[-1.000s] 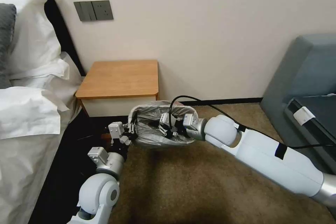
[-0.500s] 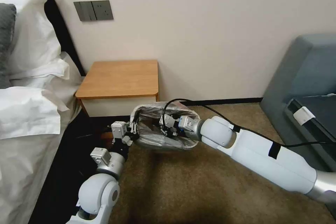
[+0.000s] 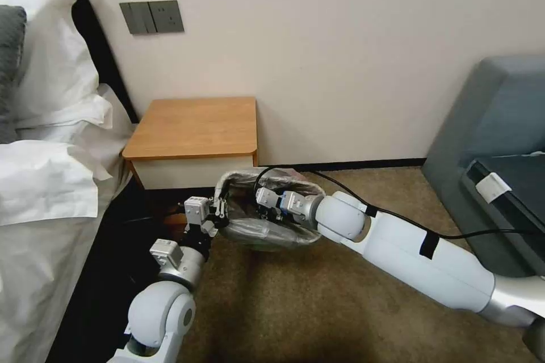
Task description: Pick up the garbage bag from the table and place it over the trash can.
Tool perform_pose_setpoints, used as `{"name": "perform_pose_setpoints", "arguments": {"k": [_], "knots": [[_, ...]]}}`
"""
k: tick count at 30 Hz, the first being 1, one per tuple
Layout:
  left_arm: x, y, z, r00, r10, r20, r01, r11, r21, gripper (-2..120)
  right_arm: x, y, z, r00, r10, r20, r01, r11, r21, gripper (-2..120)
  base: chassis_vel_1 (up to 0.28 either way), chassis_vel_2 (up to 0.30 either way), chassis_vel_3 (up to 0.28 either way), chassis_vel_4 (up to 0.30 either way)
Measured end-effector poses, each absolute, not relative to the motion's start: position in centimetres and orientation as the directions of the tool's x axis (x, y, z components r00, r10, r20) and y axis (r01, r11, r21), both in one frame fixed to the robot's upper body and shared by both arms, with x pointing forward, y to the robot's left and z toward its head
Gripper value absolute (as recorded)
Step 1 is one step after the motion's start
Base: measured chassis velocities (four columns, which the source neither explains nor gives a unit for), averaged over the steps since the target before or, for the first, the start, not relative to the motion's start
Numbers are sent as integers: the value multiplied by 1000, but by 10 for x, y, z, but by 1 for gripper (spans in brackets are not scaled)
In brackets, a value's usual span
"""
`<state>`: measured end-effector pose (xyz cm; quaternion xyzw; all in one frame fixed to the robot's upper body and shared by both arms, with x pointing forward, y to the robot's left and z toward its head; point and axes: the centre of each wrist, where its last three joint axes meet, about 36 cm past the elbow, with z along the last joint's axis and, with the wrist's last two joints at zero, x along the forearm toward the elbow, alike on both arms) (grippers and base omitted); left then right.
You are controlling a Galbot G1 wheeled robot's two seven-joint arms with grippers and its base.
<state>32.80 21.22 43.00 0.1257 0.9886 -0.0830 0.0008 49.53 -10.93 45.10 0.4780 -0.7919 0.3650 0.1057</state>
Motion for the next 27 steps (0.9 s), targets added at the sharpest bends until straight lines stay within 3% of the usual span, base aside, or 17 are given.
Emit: {"name": "perform_pose_setpoints", "arguments": {"k": [27], "knots": [[331,213,427,-969,247,-25,248,954,-167,6,493,-110,445,-564,-626,539,-814,313,-488,0,0,0,0,0]]}}
